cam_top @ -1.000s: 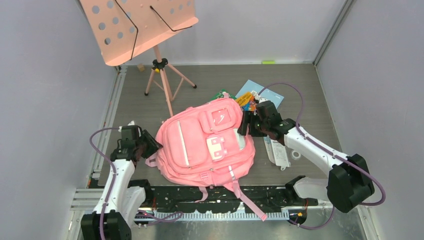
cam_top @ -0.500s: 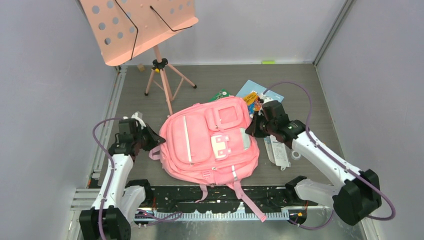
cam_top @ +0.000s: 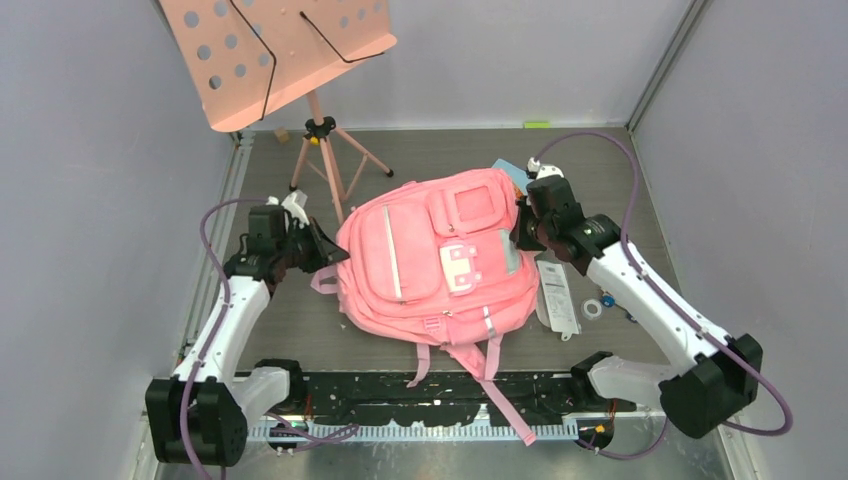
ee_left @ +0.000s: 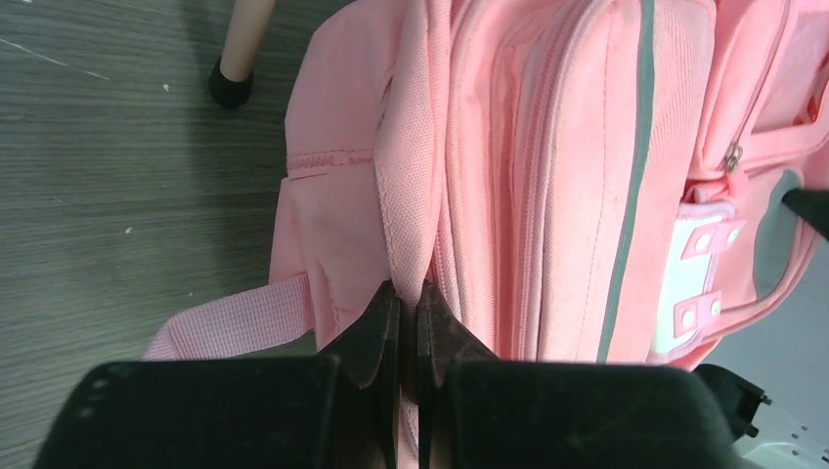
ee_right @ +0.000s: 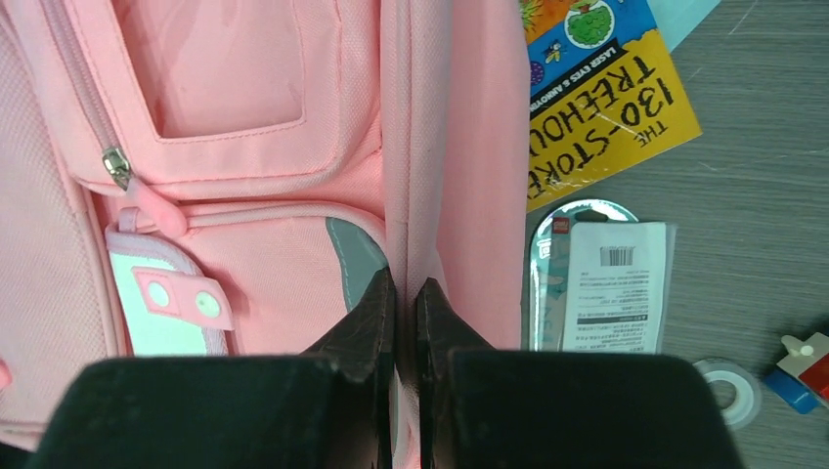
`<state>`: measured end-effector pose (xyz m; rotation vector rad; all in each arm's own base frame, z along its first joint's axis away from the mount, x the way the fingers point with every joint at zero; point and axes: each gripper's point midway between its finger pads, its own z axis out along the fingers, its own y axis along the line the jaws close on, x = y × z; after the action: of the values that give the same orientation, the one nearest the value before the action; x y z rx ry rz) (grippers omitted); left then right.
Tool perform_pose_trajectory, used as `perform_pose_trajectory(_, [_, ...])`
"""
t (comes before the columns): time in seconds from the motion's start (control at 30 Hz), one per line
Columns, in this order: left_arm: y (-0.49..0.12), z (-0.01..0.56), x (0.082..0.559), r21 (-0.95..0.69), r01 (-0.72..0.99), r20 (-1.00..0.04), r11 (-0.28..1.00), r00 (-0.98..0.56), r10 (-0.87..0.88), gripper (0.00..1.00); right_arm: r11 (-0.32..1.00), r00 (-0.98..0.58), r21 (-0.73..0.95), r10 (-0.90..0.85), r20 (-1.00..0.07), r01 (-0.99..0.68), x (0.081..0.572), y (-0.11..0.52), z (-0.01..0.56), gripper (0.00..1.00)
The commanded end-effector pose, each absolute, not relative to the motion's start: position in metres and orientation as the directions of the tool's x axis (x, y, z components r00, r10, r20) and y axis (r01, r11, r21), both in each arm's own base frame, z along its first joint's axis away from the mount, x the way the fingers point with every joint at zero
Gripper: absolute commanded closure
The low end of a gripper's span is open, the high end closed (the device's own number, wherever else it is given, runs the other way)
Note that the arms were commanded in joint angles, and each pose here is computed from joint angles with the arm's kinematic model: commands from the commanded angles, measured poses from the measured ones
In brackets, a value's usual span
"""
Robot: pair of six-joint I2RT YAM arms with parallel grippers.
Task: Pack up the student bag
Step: Adjust the student bag at the center of the board.
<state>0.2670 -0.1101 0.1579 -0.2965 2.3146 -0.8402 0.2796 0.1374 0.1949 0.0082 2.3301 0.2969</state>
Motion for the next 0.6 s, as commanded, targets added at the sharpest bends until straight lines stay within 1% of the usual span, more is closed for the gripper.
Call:
perform_pose_trajectory(0.0, [-0.148, 0.184, 0.266, -0.682, 0.187, -0.536, 0.707, -0.785, -0.31, 1.0, 0.976, -0.485, 0.218, 0.185, -0.855, -0.013, 0.351, 0.134, 0.251, 1.0])
perform_pose_trajectory(0.13, [-0.149, 0.17, 0.265, -0.665, 0.159, -0.529, 0.73, -0.79, -0.31, 1.0, 0.978, -0.493, 0.209, 0.181, -0.851, 0.0, 0.38, 0.132, 0.237, 0.99])
perform_pose_trajectory(0.2, [-0.148, 0.16, 0.264, -0.664, 0.111, -0.497, 0.74, -0.805, -0.324, 1.0, 0.981, -0.516, 0.194, 0.169, -0.84, 0.006, 0.387, 0.131, 0.232, 0.76])
perform_pose_trajectory(0.23, [-0.147, 0.154, 0.263, -0.663, 0.088, -0.48, 0.744, -0.812, -0.332, 1.0, 0.983, -0.544, 0.185, 0.157, -0.824, 0.003, 0.385, 0.132, 0.23, 0.52])
perform_pose_trajectory(0.27, [-0.147, 0.148, 0.261, -0.662, 0.066, -0.466, 0.747, -0.817, -0.34, 1.0, 0.983, -0.554, 0.186, 0.154, -0.818, -0.001, 0.382, 0.133, 0.23, 0.42])
perform_pose_trajectory(0.3, [-0.145, 0.142, 0.26, -0.657, 0.043, -0.456, 0.753, -0.818, -0.351, 1.0, 0.982, -0.575, 0.19, 0.151, -0.804, -0.008, 0.375, 0.133, 0.23, 0.27])
perform_pose_trajectory(0.37, [-0.142, 0.132, 0.26, -0.654, 0.009, -0.452, 0.756, -0.806, -0.382, 1.0, 0.977, -0.601, 0.21, 0.155, -0.784, -0.022, 0.357, 0.133, 0.23, 0.18])
perform_pose_trajectory(0.43, [-0.138, 0.126, 0.259, -0.646, -0.01, -0.464, 0.763, -0.789, -0.403, 1.0, 0.972, -0.637, 0.231, 0.155, -0.755, -0.038, 0.335, 0.133, 0.224, 0.14])
perform_pose_trajectory(0.53, [-0.128, 0.124, 0.26, -0.617, -0.03, -0.496, 0.786, -0.761, -0.418, 1.0, 0.957, -0.706, 0.285, 0.169, -0.688, -0.049, 0.299, 0.134, 0.209, 0.12])
perform_pose_trajectory(0.57, [-0.125, 0.127, 0.259, -0.605, -0.028, -0.512, 0.796, -0.752, -0.415, 0.97, 0.949, -0.724, 0.311, 0.179, -0.666, -0.051, 0.285, 0.135, 0.204, 0.11])
